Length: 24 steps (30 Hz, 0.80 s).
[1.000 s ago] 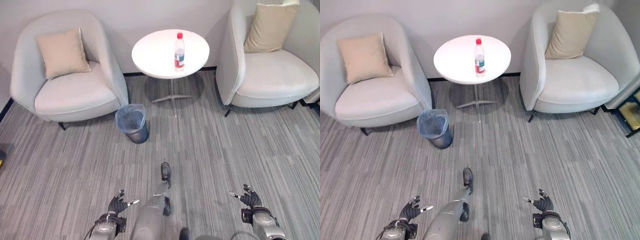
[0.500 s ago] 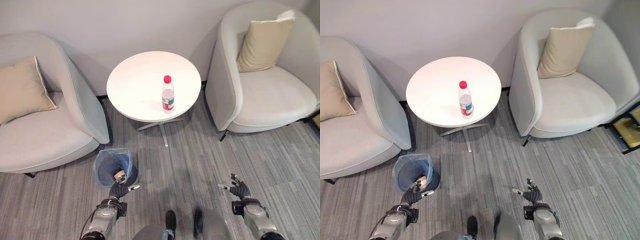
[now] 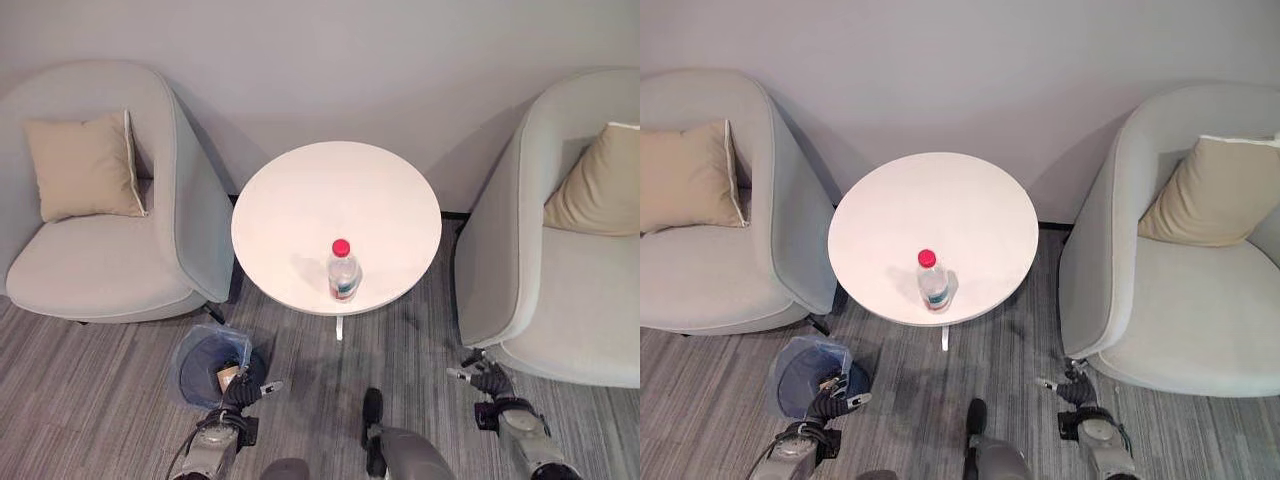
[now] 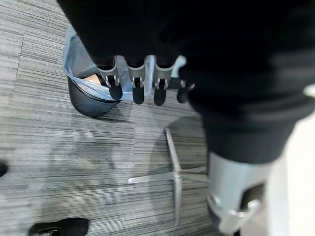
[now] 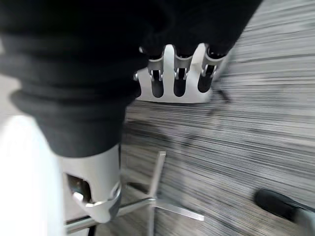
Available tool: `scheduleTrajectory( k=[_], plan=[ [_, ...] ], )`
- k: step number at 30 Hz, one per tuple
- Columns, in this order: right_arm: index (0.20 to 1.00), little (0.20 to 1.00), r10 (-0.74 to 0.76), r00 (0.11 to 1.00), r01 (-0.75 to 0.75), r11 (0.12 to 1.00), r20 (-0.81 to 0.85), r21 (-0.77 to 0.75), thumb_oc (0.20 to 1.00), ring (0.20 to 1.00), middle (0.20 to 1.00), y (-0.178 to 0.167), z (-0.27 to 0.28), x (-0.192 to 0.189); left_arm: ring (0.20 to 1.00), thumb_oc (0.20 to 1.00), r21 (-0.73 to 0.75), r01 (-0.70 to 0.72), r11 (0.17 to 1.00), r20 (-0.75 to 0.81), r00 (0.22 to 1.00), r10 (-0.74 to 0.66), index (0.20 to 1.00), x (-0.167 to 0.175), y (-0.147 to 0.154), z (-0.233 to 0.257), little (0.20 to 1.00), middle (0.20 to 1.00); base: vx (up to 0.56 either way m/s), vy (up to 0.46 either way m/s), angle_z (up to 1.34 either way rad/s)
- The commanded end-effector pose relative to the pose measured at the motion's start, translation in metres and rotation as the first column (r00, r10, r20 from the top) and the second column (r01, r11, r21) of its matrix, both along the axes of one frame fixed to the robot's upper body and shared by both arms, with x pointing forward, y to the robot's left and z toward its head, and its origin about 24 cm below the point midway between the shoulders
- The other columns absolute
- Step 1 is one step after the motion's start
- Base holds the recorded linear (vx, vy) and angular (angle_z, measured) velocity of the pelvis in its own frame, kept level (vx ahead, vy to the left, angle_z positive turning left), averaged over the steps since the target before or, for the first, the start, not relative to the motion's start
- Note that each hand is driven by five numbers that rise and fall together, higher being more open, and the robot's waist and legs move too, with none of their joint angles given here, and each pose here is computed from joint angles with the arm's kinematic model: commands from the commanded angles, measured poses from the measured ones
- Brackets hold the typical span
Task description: Gather garbage on tea table into small bin, then transfer packed bag to large trash can.
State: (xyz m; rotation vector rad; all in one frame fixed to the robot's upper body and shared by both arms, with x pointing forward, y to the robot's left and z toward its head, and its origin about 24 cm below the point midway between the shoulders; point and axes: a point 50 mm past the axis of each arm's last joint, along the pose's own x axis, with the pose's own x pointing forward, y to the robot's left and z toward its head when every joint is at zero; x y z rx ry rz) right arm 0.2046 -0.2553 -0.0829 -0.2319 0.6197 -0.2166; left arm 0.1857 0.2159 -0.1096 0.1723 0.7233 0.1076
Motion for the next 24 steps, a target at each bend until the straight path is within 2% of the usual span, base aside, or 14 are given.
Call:
scheduleTrajectory(
  k=[1,9,15,19,24],
  plan=[
    [1.000,1.000,-0.006,0.999,0.008,0.999,0.045,-0.042,1.000,1.000,1.000,-0.013,0.010,0.000,1.000,1.000,0.055,0.050,0.997,0.039,0.998,-0.052,1.000,0.008,0.007,0.008,1.000,1.000,0.07,-0.009,0.32],
    [1.000,1.000,0.189,0.967,-0.157,0.970,0.168,-0.185,1.000,1.000,1.000,-0.005,0.045,0.019,1.000,1.000,0.101,0.025,0.995,0.000,1.000,-0.025,1.000,-0.006,0.021,0.004,1.000,1.000,0.11,0.070,0.02],
    [1.000,1.000,0.376,0.876,-0.286,0.910,0.304,-0.301,1.000,1.000,1.000,0.005,0.091,0.035,1.000,1.000,0.142,-0.006,0.990,0.030,1.000,0.002,1.000,-0.009,0.039,0.011,1.000,1.000,0.08,0.087,-0.20],
    [1.000,1.000,0.453,0.830,-0.342,0.874,0.324,-0.345,1.000,1.000,1.000,0.012,0.104,0.041,1.000,1.000,0.146,-0.018,0.989,0.029,0.999,0.014,1.000,-0.013,0.043,0.011,1.000,1.000,0.05,0.036,0.00],
    [1.000,1.000,0.577,0.727,-0.444,0.808,0.372,-0.387,1.000,1.000,1.000,0.037,0.126,0.058,1.000,1.000,0.136,-0.040,0.990,0.001,0.999,0.041,1.000,-0.025,0.046,0.006,1.000,1.000,0.05,0.017,0.02]
  ],
)
